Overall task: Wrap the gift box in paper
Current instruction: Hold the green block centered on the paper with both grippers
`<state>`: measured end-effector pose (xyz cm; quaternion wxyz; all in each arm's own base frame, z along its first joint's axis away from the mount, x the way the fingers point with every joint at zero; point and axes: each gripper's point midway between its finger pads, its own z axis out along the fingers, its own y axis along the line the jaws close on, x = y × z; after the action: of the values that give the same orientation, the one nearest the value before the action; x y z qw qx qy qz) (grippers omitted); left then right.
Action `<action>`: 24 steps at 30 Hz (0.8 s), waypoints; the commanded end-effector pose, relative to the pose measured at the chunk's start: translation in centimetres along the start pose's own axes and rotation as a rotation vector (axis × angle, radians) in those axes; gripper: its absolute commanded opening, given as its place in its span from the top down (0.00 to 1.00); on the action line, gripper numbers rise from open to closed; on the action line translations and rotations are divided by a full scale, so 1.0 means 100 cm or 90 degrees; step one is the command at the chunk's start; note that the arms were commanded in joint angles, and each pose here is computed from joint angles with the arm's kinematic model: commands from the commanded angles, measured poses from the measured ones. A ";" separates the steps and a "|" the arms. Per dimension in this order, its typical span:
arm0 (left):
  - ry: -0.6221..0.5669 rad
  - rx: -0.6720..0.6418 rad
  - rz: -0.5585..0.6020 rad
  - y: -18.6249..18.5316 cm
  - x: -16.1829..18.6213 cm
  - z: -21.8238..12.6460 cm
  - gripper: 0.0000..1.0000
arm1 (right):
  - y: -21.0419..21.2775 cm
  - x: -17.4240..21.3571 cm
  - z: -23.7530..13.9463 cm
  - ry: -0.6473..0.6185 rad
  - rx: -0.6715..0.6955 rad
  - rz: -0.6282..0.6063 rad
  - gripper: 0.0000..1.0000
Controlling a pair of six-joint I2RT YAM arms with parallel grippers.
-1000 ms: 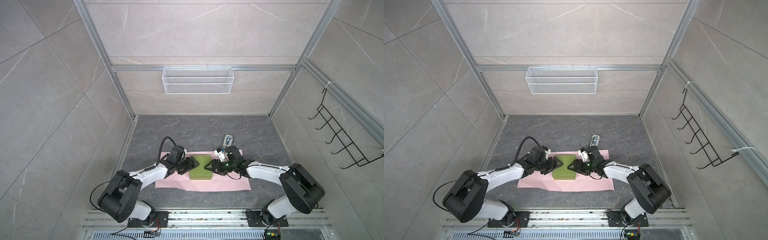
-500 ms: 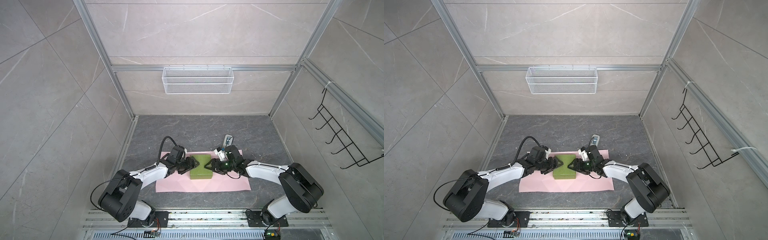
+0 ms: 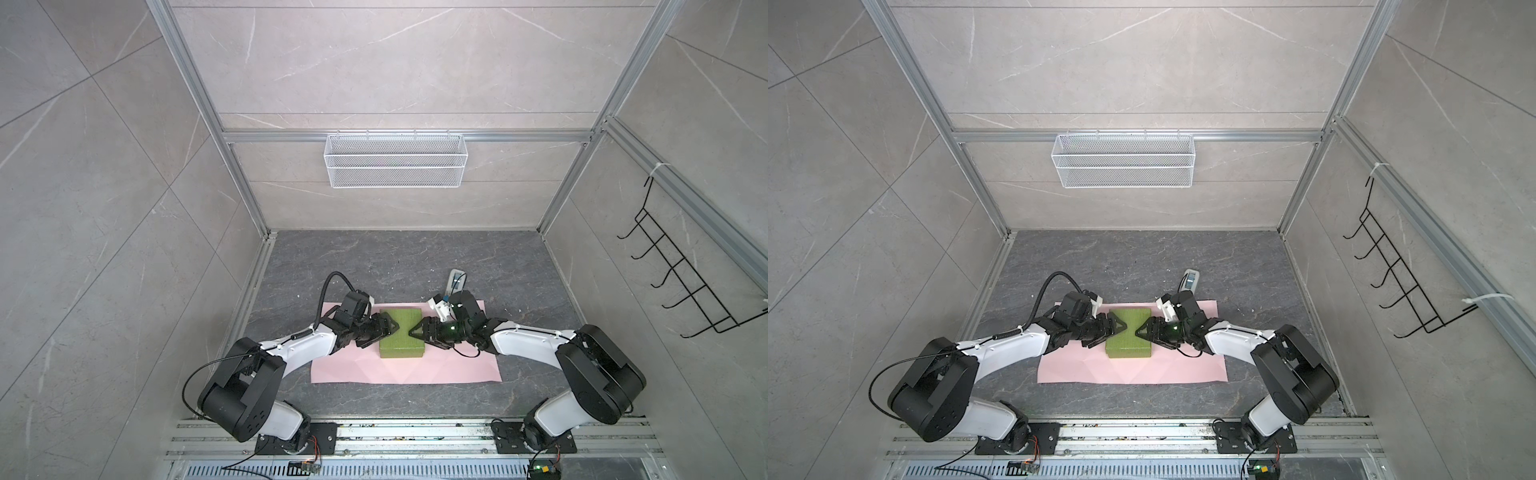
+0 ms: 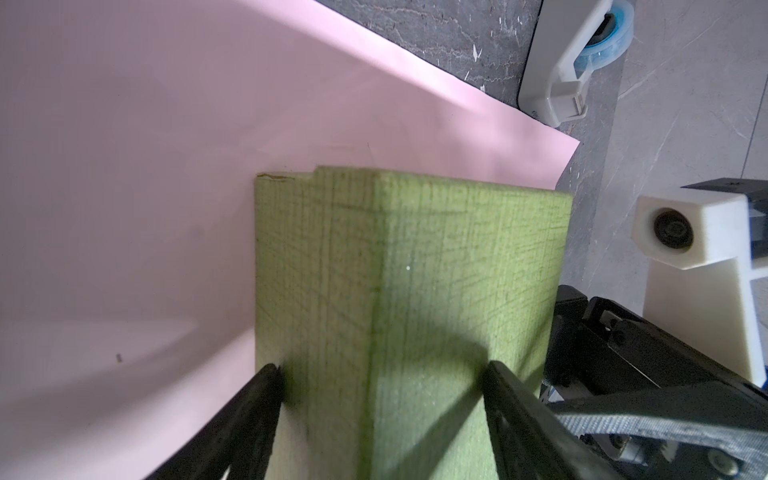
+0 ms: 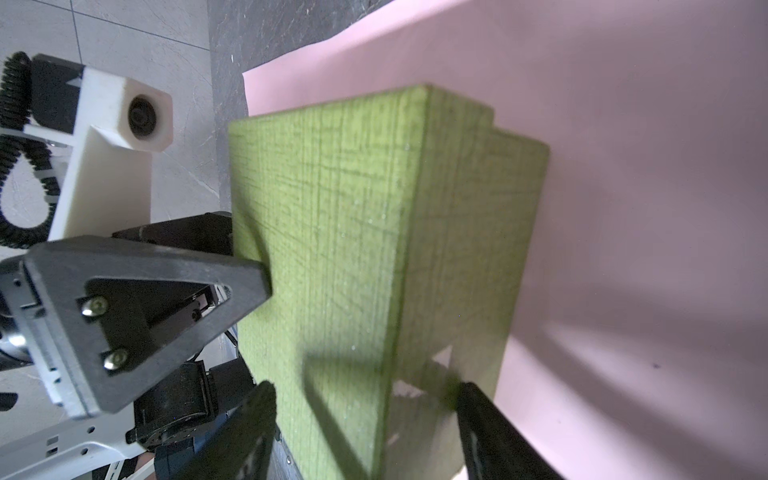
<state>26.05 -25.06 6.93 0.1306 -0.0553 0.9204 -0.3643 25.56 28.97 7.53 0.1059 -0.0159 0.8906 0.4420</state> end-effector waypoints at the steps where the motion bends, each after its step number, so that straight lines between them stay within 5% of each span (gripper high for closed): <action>1: 0.015 0.068 0.033 -0.032 -0.003 -0.002 0.22 | 0.020 -0.006 -0.001 -0.015 -0.031 -0.028 0.30; 24: 0.029 0.092 0.042 -0.041 -0.002 -0.001 0.23 | 0.022 -0.005 -0.009 -0.022 -0.023 -0.035 0.30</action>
<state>26.15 -25.54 7.02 0.1223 -0.0501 0.9185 -0.3727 25.65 28.53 7.78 0.1140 -0.0099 0.8945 0.4322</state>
